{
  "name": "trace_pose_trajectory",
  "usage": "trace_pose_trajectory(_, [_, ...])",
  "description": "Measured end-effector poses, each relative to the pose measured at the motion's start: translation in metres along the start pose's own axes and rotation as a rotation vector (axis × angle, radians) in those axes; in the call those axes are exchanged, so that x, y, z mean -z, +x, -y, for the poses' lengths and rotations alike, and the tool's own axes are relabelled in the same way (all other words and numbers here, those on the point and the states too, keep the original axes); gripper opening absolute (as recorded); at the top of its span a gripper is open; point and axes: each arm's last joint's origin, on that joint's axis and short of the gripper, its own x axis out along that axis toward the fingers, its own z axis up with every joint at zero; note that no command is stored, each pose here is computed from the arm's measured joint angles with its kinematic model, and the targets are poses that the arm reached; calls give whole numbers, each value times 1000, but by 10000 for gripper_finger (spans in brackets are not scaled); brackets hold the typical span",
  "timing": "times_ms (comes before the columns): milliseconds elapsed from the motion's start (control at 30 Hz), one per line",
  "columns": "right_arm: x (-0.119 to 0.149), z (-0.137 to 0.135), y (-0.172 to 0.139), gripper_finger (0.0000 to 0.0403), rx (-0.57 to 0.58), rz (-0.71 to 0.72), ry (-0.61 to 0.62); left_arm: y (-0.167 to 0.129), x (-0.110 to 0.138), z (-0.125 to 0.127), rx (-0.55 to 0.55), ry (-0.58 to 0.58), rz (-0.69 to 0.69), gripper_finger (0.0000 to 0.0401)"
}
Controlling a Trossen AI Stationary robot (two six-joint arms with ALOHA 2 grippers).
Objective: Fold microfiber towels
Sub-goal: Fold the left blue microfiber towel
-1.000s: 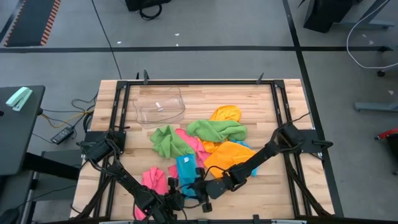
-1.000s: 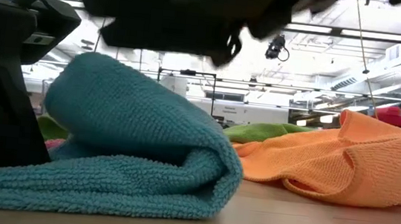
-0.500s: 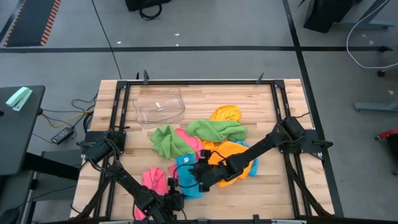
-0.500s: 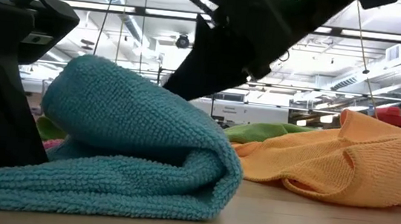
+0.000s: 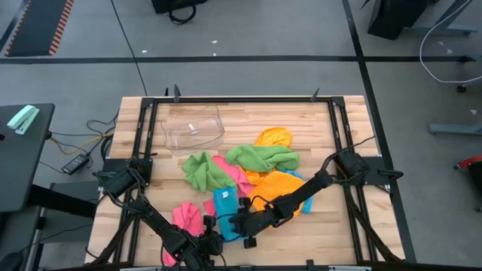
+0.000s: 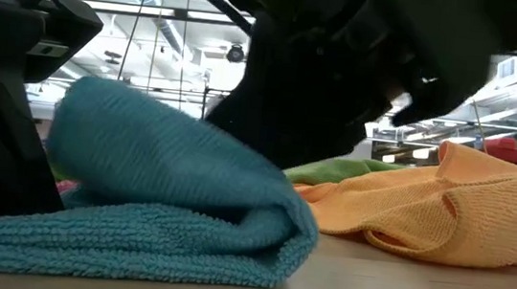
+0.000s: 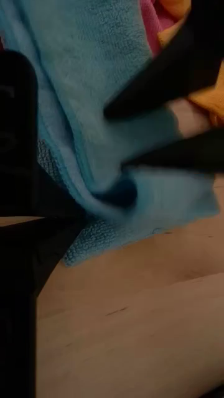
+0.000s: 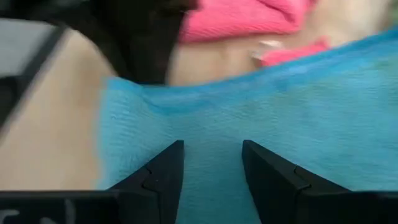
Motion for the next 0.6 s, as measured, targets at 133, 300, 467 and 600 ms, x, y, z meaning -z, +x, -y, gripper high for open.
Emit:
trace_pose_trajectory(133, [-5, -9, -4, 172, -27, 45, 21, 0, 0, 0, 0, 0, 0, 11])
trace_pose_trajectory(300, [-5, -17, -8, 172, -50, 34, 4, 1, -1, -1, -4, -4, -1, 25])
trace_pose_trajectory(467, [3, -16, 0, 172, -44, 19, 23, 1, -1, -1, -3, -10, 1, 24])
trace_pose_trajectory(600, [8, -17, 4, 172, -56, 2, 18, 1, -2, 0, 3, -10, 8, 14])
